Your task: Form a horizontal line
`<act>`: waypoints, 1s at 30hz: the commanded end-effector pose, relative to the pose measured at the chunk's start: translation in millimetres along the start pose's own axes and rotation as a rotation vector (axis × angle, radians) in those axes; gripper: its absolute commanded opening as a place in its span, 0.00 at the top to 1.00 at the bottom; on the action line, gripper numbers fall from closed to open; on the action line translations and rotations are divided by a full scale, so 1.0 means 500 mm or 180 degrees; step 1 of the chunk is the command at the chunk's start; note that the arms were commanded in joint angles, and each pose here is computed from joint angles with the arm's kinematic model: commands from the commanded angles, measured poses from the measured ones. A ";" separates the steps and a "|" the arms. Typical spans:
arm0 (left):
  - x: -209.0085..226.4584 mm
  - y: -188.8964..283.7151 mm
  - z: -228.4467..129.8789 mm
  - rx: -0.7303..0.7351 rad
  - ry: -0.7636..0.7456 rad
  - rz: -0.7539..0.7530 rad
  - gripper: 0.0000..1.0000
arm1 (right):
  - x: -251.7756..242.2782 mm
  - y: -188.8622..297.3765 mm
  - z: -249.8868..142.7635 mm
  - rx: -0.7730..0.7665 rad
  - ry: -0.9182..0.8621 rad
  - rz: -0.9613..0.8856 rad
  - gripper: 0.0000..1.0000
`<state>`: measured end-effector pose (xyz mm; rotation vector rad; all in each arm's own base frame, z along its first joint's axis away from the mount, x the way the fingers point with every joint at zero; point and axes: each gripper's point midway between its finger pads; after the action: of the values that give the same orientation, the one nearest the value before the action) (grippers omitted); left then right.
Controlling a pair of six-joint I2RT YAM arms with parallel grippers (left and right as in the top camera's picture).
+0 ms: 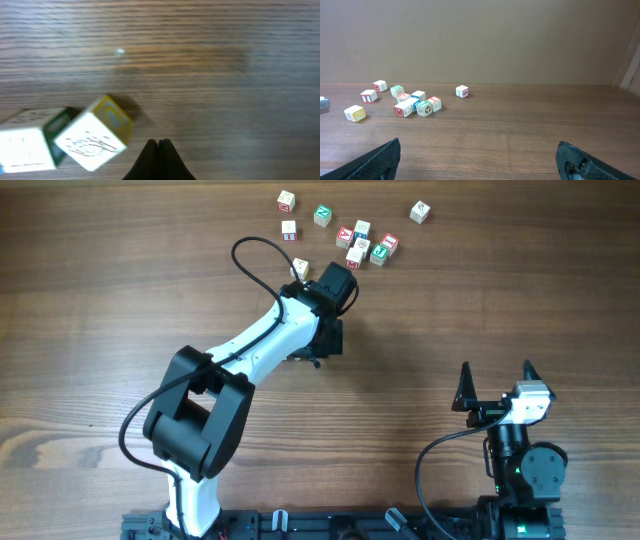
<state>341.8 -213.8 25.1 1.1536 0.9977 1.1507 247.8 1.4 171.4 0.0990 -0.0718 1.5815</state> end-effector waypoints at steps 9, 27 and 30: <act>0.029 0.016 0.047 -0.0413 0.0015 0.0293 0.96 | 0.003 0.000 0.002 -0.0017 0.0037 0.0027 0.00; 0.025 0.011 -0.001 -0.0078 -0.0029 0.0206 0.96 | 0.003 0.000 0.002 -0.0017 0.0037 0.0027 0.00; 0.031 0.012 -0.015 0.0016 -0.0037 0.0246 0.96 | 0.003 0.000 0.002 -0.0017 0.0038 0.0027 0.00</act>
<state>340.8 -195.1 23.2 1.2162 0.9471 1.2238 247.8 1.4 171.4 0.0990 -0.0718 1.5815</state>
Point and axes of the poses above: each gripper's point midway between its finger pads, its own y axis back along the fingers, its own x axis along the line the jaws close on, z = x × y, and after that the axes turned 7 degrees about -y, right-handed
